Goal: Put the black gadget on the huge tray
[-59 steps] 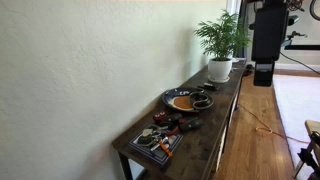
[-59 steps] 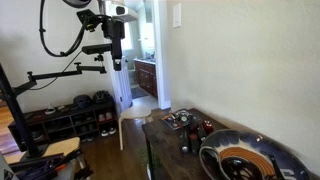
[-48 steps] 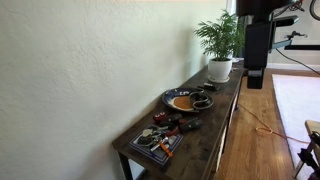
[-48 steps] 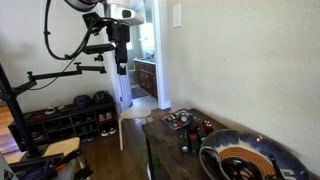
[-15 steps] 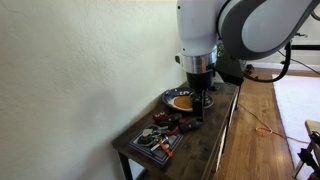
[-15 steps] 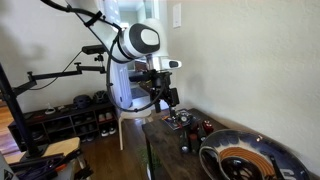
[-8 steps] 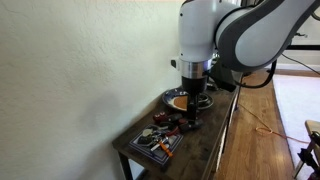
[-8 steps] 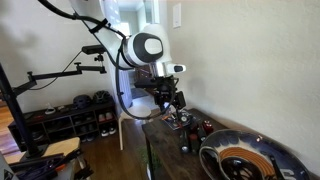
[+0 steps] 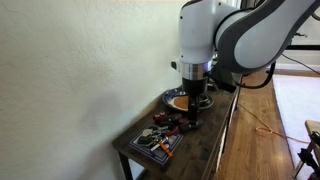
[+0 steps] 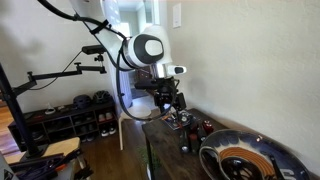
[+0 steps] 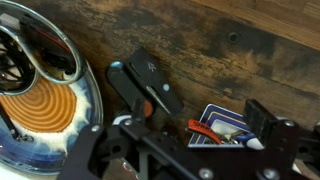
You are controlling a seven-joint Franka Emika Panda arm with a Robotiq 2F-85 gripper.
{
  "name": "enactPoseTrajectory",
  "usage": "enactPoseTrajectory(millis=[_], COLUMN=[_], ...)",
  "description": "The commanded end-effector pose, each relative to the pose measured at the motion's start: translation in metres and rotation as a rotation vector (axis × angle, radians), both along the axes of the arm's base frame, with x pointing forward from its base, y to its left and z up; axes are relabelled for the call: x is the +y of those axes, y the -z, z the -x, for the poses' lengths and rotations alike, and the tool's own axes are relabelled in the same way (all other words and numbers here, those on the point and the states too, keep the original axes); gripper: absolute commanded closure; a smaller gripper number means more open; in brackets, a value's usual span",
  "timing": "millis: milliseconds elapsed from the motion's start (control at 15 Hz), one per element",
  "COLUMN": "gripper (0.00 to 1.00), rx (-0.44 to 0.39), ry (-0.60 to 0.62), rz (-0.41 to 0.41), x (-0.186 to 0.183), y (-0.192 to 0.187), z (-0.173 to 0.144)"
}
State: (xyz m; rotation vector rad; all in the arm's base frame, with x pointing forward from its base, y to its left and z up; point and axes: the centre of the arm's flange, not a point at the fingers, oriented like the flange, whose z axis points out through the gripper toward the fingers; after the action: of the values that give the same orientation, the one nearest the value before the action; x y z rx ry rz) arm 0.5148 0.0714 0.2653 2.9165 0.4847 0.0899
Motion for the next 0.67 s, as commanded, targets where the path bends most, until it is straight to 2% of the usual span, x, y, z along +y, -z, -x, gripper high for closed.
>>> enactPoseTrajectory(millis=[0, 600], gripper=[0.00, 0.00], rx=[0.017, 0.080], ry=[-0.035, -0.137], rz=[0.006, -0.001], x=[-0.013, -0.025], y=[0.010, 0.048], z=[-0.005, -0.013])
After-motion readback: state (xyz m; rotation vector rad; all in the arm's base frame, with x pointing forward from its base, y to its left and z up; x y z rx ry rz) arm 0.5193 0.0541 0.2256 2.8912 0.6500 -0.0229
